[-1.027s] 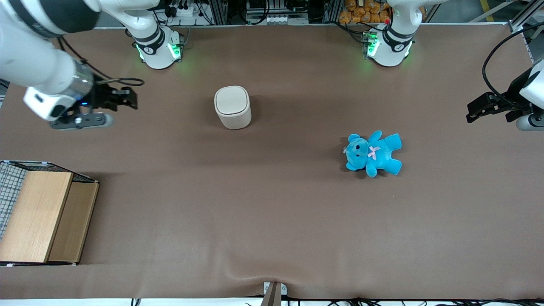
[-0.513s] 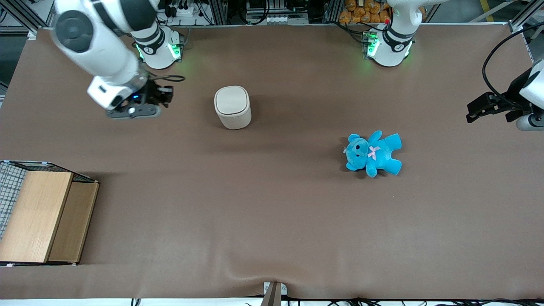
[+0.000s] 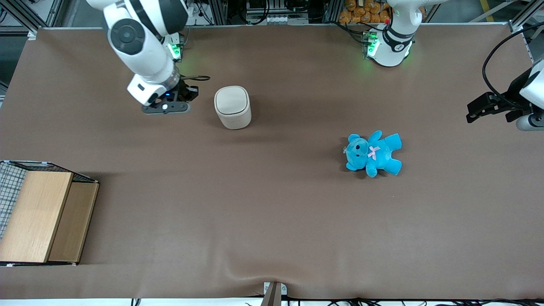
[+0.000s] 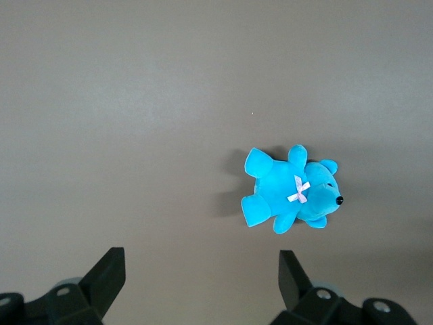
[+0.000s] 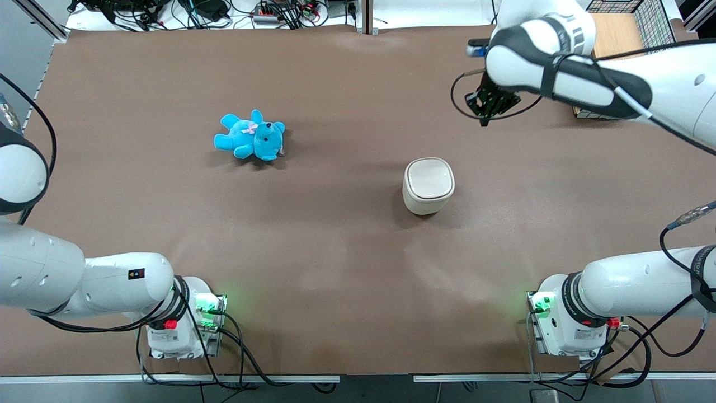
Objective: Open trash can with right arm
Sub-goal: 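Move the right gripper over the white trash can's lid, then press the right gripper down on the lid to tip it open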
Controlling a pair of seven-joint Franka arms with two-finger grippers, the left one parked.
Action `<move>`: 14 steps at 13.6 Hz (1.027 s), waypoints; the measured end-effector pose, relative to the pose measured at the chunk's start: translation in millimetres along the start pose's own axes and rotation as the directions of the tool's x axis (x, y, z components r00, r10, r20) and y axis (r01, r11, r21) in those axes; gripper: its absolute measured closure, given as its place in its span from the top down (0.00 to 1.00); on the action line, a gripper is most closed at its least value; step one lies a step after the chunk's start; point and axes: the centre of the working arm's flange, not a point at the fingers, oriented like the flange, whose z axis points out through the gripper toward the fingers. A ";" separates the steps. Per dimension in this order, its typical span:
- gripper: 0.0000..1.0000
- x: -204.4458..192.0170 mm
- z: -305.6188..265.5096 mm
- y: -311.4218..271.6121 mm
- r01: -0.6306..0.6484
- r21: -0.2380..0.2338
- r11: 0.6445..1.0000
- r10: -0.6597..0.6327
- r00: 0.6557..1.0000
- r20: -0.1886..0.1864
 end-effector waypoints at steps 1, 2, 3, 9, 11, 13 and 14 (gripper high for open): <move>0.01 -3.2 8.5 -4.9 0.009 0.002 1.000 -0.009 1.000 -0.004; 0.01 -7.2 16.9 -11.2 0.020 0.007 1.000 -0.020 1.000 -0.010; 0.01 -11.2 25.1 -17.0 0.026 0.016 1.000 -0.025 1.000 -0.013; 0.01 -28.5 57.2 -43.6 0.020 0.036 0.999 -0.019 1.000 -0.018; 0.01 -33.2 65.8 -56.1 0.017 0.038 0.999 -0.016 1.000 -0.016; 0.01 -36.2 76.2 -61.3 0.021 0.042 0.999 -0.020 1.000 -0.020; 0.01 -37.3 81.2 -61.9 0.022 0.043 0.999 -0.022 1.000 -0.020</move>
